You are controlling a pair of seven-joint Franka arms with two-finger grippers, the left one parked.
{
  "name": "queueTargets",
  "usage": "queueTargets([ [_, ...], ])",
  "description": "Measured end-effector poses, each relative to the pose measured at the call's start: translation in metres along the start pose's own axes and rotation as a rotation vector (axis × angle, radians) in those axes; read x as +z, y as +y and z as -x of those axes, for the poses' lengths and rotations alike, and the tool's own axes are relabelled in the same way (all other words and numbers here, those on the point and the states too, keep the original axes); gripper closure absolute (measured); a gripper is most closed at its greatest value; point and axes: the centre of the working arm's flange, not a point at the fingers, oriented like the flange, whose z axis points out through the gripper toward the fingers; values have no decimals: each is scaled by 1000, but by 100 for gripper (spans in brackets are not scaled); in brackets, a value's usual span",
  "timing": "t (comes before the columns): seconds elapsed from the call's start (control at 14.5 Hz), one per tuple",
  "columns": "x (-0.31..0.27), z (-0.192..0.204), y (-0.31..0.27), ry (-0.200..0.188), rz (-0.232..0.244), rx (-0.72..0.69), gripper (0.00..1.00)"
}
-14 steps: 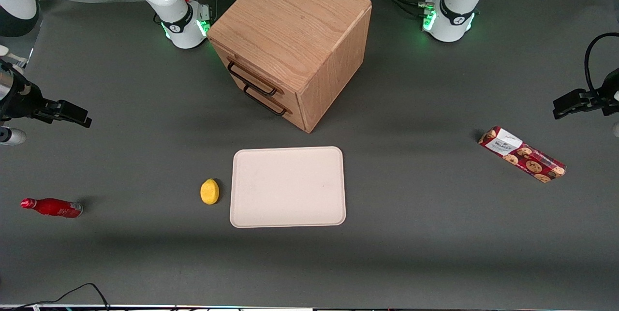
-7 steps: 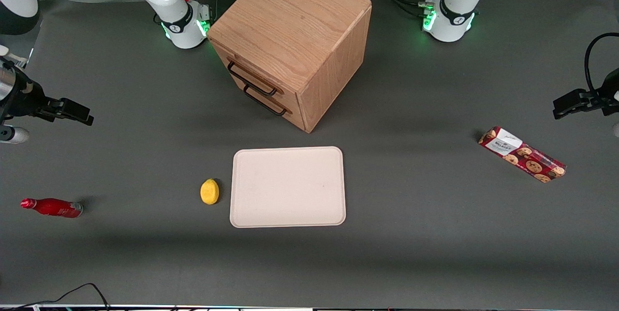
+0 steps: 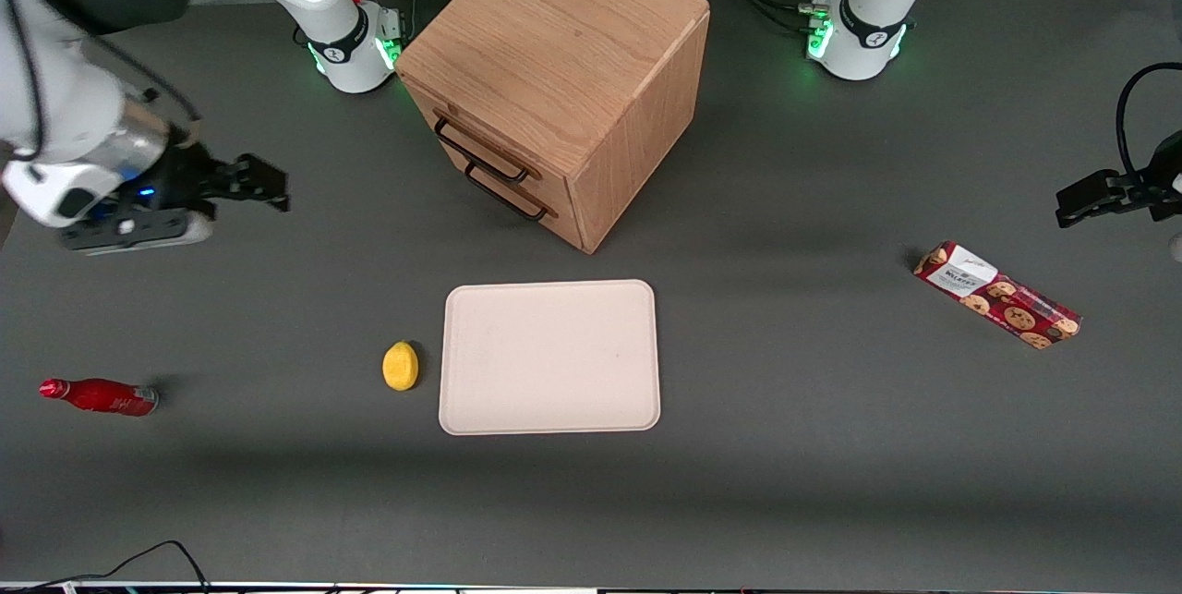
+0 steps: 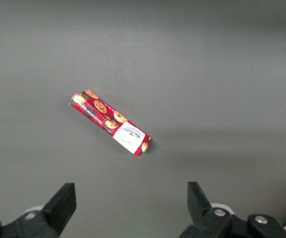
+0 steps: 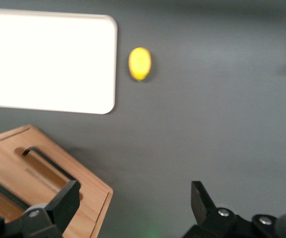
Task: Open upper drawer
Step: 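Move the right gripper toward the upper drawer's black handle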
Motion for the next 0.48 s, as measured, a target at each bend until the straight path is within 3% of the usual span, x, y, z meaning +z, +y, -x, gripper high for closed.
queueTargets([
  [0.48, 8, 29, -110, -28, 21, -200, 0],
])
